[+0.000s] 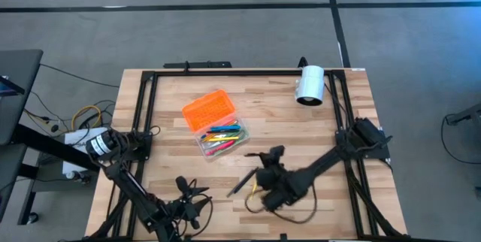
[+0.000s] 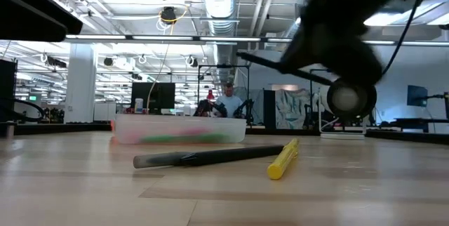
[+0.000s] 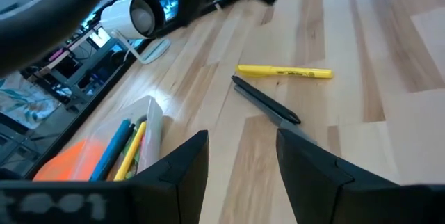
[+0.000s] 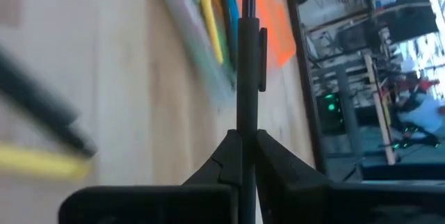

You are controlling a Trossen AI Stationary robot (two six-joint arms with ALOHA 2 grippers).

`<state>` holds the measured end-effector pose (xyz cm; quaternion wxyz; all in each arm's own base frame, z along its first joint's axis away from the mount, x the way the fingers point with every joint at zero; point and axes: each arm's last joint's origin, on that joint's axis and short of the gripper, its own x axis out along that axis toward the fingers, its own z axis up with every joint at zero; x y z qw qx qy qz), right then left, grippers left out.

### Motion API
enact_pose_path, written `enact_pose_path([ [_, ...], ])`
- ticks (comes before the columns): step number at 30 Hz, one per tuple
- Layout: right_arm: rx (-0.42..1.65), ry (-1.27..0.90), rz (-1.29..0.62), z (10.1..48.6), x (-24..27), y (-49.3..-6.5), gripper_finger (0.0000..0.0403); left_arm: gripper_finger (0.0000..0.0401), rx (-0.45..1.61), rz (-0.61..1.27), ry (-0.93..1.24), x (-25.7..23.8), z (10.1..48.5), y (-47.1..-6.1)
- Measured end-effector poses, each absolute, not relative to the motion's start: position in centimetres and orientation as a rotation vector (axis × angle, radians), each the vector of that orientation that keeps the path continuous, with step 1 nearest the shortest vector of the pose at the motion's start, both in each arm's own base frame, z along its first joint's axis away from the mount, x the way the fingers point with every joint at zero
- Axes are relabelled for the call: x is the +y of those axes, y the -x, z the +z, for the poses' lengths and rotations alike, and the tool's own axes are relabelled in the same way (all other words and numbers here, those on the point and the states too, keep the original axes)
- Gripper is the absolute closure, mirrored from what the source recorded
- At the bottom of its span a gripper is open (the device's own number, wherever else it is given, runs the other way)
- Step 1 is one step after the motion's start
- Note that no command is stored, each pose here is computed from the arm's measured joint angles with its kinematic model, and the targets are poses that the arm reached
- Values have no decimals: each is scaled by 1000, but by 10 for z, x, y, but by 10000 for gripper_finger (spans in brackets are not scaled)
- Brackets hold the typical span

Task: Pick & place school supplies into a supply box
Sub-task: Put the right black pen into the supply box

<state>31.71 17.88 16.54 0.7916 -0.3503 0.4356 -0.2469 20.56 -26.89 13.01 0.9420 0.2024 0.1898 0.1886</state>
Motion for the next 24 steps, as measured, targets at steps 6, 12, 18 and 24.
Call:
enact_pose_path([
  [6,953,796,-451,170,141,-361,399,241,379,360,-406,-274,130,-199],
  [12,895,804,-378,178,105,-394,397,241,365,329,-378,-282,130,-189],
  [18,861,748,-261,181,77,-410,398,241,350,301,-348,-288,130,-178],
  [24,848,711,-248,183,63,-415,394,241,338,288,-304,-292,130,-172],
])
